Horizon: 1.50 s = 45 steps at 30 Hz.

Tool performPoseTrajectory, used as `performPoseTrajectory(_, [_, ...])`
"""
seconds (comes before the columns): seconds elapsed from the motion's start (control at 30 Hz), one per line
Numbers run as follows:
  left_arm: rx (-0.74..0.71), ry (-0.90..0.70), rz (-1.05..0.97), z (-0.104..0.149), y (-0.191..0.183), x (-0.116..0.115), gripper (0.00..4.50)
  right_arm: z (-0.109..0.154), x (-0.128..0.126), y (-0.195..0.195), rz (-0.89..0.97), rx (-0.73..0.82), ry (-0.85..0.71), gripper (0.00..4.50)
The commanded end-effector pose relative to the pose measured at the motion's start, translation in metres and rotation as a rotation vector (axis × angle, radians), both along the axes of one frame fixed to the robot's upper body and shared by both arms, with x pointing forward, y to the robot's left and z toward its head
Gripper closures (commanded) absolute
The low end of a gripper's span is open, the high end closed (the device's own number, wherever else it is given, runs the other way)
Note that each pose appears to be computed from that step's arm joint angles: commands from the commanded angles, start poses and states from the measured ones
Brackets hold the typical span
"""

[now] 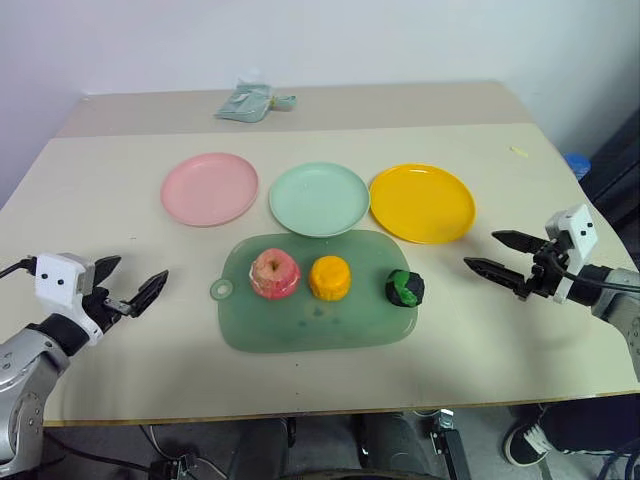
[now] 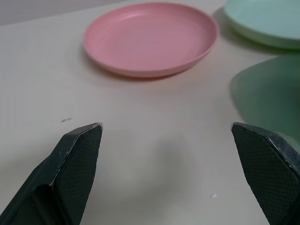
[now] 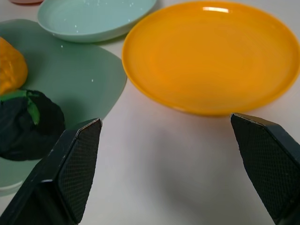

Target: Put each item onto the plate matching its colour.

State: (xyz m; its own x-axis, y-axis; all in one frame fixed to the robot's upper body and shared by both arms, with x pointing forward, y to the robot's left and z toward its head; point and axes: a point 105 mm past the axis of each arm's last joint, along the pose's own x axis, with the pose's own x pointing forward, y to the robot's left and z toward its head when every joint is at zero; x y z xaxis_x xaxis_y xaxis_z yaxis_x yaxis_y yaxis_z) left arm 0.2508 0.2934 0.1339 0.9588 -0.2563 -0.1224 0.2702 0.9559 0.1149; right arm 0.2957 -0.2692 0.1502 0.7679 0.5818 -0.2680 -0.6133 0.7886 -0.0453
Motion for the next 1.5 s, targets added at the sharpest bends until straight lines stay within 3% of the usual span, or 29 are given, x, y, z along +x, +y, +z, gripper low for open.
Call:
performPoseTrajectory(0.03, [-0.004,-0.039,0.012,0.008,-0.002,-0.004,0.00,0.022,0.003,0.000,0.003,-0.014,-0.076,0.04])
performPoseTrajectory(0.43, [-0.100,-0.068,-0.062,0.019,-0.023,0.007,0.00,0.027,0.011,0.008,-0.029,-0.013,-0.148,0.04])
performPoseTrajectory(0.6, [-0.150,-0.085,-0.204,0.035,-0.047,0.020,0.00,0.029,0.007,0.014,-0.048,-0.003,-0.183,0.04])
performPoseTrajectory(0.7, [-0.143,-0.088,-0.390,0.042,-0.081,0.026,0.00,0.032,0.002,0.021,-0.037,0.018,-0.200,0.04])
performPoseTrajectory(0.83, [-0.100,-0.058,-0.603,0.049,-0.115,0.033,0.00,0.048,-0.017,0.049,0.096,0.040,-0.206,0.04])
performPoseTrajectory(0.97, [0.089,0.038,-0.782,0.028,-0.139,0.037,0.00,0.045,-0.045,0.080,0.261,0.007,-0.149,0.04])
performPoseTrajectory(1.1, [0.166,0.097,-0.873,0.014,-0.150,0.043,0.00,0.042,-0.059,0.109,0.369,0.004,-0.126,0.04])
performPoseTrajectory(1.27, [0.239,0.129,-0.880,-0.001,-0.153,0.054,0.00,0.043,-0.058,0.123,0.376,0.027,-0.148,0.04])
performPoseTrajectory(1.4, [0.206,0.098,-0.867,0.006,-0.154,0.056,1.24,0.042,-0.059,0.127,0.376,0.030,-0.150,0.00])
performPoseTrajectory(1.5, [0.112,0.039,-0.804,0.024,-0.145,0.062,1.44,0.042,-0.058,0.127,0.374,0.029,-0.154,0.00])
